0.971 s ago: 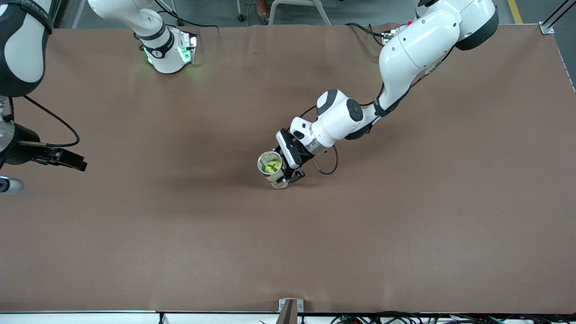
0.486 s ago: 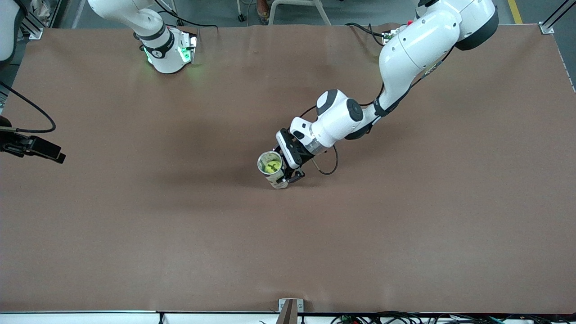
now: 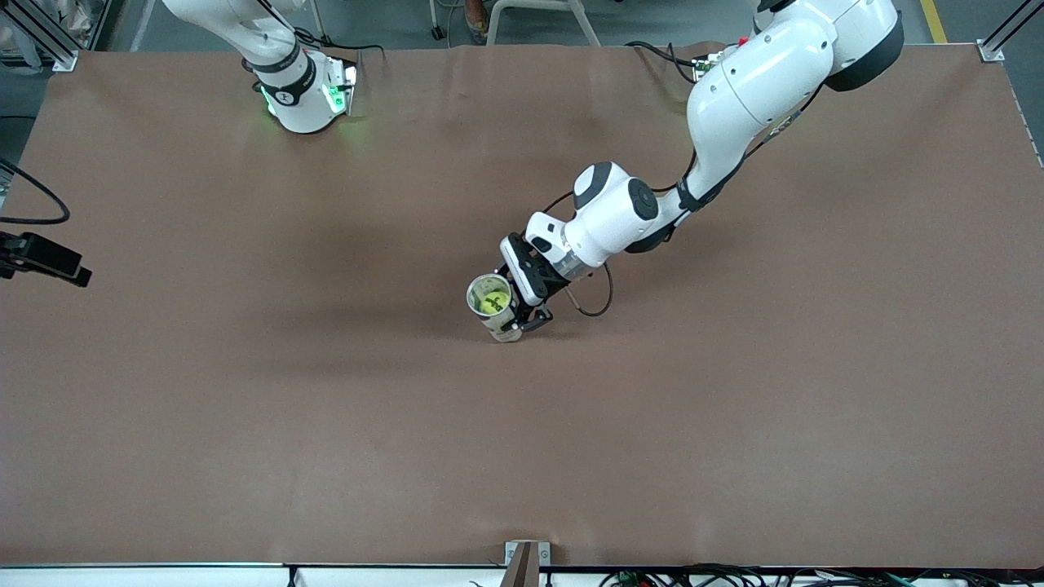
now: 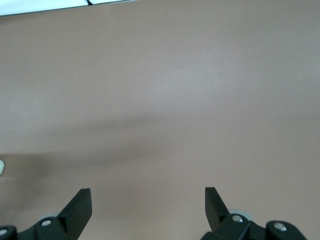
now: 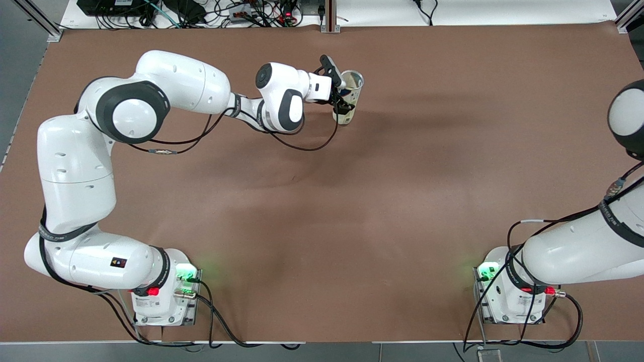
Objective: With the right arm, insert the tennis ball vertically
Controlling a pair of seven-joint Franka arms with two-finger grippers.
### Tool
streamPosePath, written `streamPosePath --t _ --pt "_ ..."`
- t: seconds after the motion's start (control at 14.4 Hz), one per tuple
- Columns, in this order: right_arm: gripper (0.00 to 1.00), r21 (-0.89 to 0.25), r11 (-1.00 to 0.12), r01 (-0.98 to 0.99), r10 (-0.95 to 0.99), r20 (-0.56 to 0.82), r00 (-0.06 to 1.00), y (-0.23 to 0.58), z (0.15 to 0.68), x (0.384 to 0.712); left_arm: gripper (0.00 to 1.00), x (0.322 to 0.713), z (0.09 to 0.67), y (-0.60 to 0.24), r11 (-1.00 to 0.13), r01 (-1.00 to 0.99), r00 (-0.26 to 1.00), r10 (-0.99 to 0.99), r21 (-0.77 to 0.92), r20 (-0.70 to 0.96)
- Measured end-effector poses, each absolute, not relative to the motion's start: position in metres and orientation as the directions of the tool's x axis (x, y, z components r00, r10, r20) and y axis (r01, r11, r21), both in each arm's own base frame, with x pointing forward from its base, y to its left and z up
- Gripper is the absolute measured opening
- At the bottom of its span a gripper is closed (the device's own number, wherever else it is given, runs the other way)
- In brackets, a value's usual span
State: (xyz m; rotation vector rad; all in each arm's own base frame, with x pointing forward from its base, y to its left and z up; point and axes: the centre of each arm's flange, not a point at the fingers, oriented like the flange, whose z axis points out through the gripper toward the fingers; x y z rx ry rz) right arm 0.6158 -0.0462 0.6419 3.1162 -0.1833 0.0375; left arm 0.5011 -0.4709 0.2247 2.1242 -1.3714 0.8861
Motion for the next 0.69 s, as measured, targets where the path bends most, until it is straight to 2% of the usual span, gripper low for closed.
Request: streamPosePath --t 0.42,0.55,0.69 --pt "1.00 0.023 -0.994 -0.111 -0.110 0.038 0.993 -0.053 0.652 0.600 0.83 0.502 0.223 -0.469 -0.406 -0.913 0.308 -0.620 0.041 0.722" --pt "1.00 0.025 -0.994 -0.111 -0.110 0.032 0.993 -0.053 0.649 0.599 0.96 0.500 0.219 -0.469 -0.408 -0.911 0.327 -0.621 0.062 0.712" --pt "1.00 0.027 -0.993 -0.114 -0.113 0.032 0.993 -0.055 0.645 0.599 1.00 0.498 0.216 -0.469 -0.413 -0.906 0.355 -0.622 0.093 0.698"
